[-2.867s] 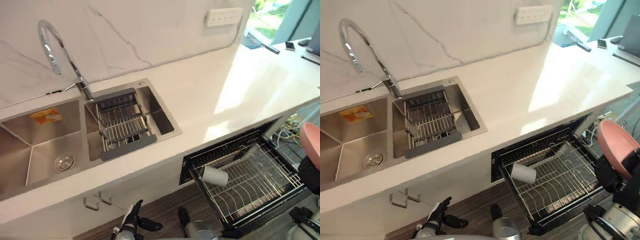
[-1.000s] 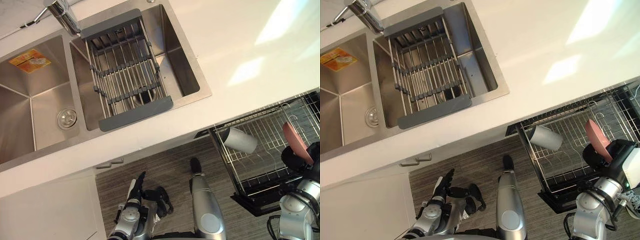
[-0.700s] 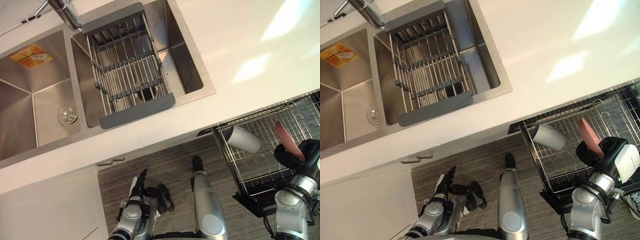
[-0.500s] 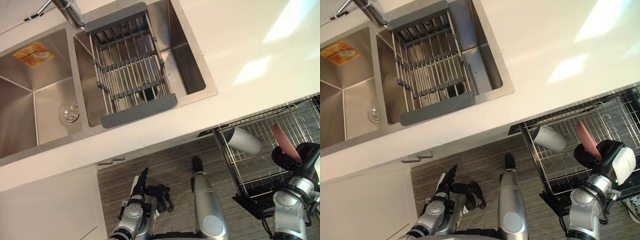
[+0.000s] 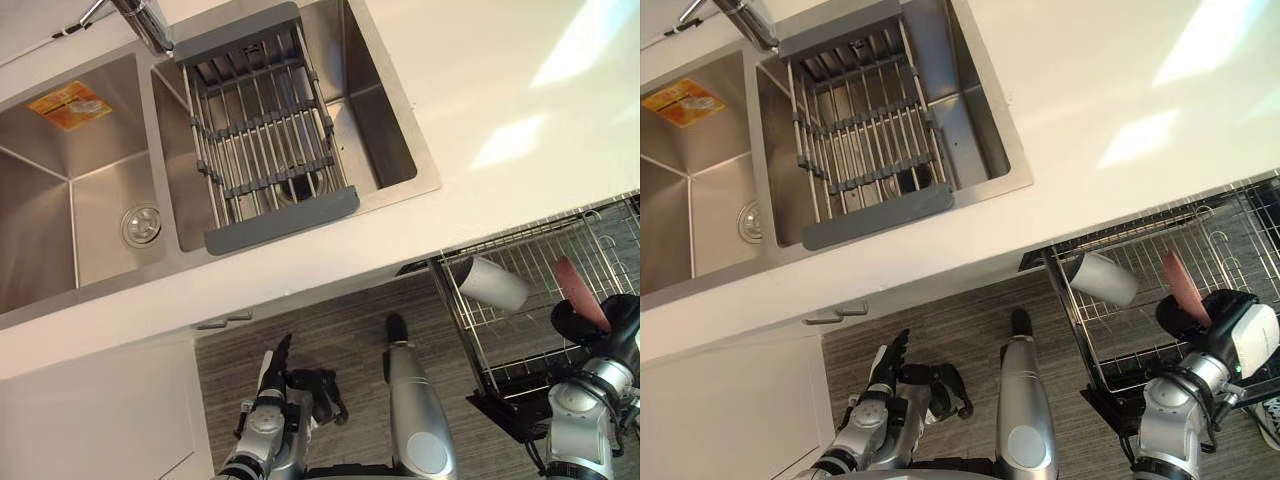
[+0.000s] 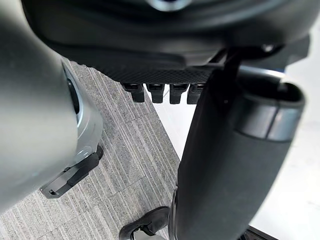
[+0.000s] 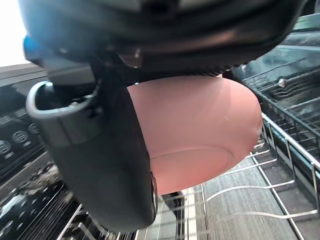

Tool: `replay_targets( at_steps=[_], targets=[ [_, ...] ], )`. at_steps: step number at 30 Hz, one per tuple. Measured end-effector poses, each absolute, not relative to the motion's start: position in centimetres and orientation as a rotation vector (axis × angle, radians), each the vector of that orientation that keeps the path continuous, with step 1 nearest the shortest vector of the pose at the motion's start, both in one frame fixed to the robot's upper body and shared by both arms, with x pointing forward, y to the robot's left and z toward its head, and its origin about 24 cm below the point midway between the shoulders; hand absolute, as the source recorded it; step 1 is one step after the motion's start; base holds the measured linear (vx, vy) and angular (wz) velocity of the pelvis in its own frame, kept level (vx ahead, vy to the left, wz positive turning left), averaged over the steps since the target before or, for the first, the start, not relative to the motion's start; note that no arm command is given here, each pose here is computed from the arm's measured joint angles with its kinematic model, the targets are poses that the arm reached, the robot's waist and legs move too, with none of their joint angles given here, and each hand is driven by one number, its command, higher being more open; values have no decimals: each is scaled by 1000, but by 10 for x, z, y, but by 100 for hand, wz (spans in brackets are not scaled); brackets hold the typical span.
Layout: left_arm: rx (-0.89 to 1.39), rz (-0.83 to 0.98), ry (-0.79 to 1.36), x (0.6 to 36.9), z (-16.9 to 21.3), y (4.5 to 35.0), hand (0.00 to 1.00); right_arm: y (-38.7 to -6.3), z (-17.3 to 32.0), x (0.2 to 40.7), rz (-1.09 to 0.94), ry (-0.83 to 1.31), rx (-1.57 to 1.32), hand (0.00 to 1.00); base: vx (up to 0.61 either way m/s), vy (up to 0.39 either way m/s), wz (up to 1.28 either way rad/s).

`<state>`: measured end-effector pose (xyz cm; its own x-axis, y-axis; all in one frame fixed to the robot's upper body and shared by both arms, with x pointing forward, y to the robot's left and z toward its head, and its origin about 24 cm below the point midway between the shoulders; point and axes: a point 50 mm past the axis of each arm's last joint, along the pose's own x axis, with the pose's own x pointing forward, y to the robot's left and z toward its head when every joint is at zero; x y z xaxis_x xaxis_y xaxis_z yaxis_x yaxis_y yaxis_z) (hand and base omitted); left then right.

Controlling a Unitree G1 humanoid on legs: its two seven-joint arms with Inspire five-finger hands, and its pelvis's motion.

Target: Walk over to the sink, pick up the cup, carry it to the dishwasher, place the cup inside the dishwasher, then close the dishwasher door

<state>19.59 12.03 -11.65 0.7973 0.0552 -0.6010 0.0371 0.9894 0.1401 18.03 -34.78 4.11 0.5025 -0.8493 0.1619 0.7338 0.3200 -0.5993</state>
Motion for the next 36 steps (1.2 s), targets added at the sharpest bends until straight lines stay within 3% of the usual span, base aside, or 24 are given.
replay_targets(
  at_steps=[27,36],
  targets=[
    [153,1,659,196,-118,119,100,-359,50,181,-1068,197,-658,100,1,-7,3],
    [179,-17,684,191,-121,120,100,-360,23,173,-999,327,-682,100,34,2,9]
  ],
)
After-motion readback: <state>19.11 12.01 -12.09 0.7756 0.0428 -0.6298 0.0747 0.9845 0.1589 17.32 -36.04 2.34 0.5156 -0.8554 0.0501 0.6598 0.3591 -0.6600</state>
